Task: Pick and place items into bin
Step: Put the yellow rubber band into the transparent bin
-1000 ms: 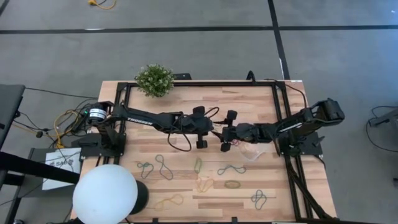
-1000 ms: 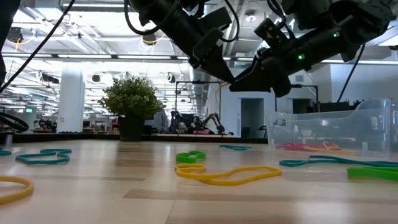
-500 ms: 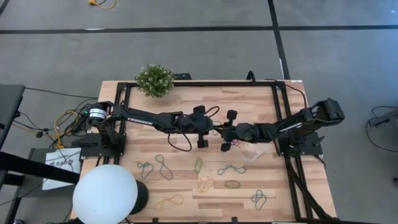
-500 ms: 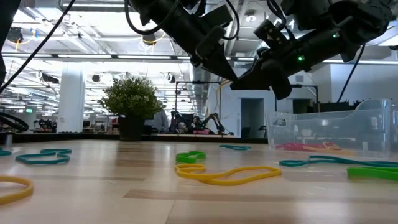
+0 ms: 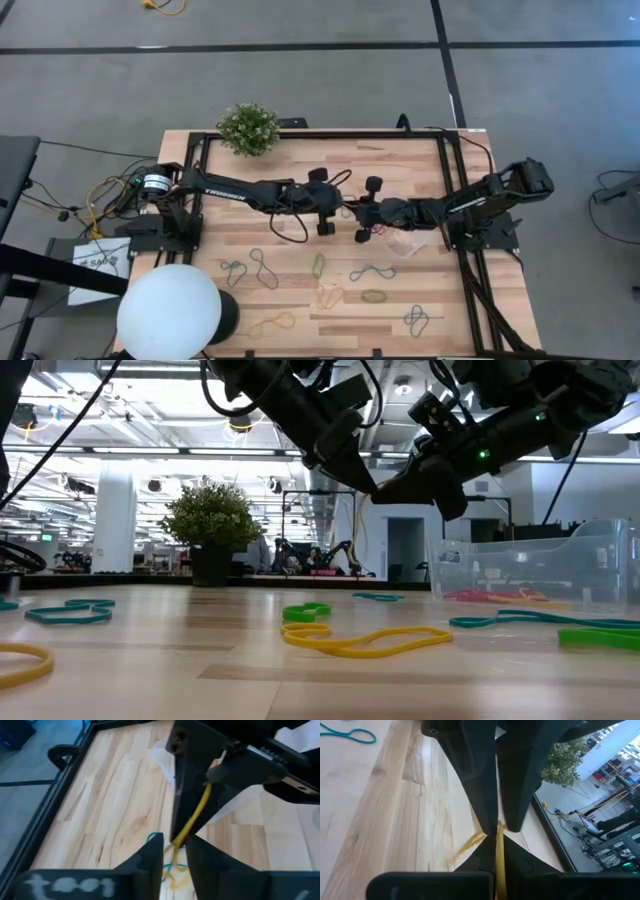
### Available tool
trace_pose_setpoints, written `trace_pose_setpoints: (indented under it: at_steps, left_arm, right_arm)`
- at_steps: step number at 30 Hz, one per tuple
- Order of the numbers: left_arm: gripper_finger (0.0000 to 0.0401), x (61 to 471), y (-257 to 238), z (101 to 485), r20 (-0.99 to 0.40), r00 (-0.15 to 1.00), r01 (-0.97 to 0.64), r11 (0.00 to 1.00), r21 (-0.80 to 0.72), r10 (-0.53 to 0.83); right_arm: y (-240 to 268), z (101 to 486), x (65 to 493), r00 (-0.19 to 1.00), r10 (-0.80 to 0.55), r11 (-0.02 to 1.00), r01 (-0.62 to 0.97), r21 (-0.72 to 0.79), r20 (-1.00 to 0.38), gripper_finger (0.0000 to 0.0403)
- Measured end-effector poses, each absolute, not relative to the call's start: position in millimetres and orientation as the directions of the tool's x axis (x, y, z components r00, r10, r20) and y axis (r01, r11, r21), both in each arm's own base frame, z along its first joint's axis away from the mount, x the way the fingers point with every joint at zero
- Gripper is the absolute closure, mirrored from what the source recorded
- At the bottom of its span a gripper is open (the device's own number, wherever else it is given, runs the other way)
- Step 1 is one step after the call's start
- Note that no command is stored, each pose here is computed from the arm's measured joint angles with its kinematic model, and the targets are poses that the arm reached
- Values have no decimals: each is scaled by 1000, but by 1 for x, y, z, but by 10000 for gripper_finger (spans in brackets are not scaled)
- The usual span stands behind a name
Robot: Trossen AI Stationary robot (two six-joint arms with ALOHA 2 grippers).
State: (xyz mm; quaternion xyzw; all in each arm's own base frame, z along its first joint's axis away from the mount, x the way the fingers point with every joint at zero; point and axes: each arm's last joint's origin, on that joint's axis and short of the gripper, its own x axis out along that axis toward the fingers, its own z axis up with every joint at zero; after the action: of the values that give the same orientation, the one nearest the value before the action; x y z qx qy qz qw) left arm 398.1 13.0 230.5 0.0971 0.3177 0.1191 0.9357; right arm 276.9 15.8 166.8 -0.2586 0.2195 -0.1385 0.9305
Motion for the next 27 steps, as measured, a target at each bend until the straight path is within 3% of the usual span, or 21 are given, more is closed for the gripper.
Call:
trace_pose_setpoints:
  at_steps: [7, 15, 23, 27]
  left_arm:
    - [280, 397, 15, 231, -558, 750, -217, 930, 298, 354]
    - [275, 395, 20, 231, -523, 684, -340, 857, 388, 508]
    - [275, 390, 20, 226, -571, 639, -318, 853, 414, 515]
    - [275, 390, 20, 225, -578, 633, -332, 855, 399, 516]
  right_arm:
    - [17, 170, 274, 831, -459, 783, 212, -585, -314, 402]
    - [33, 193, 242, 747, -580, 685, 232, -691, -324, 402]
    - [41, 221, 177, 744, -504, 809, 228, -542, -439, 403]
    - [44, 222, 148, 747, -286, 939, 93, -332, -600, 403]
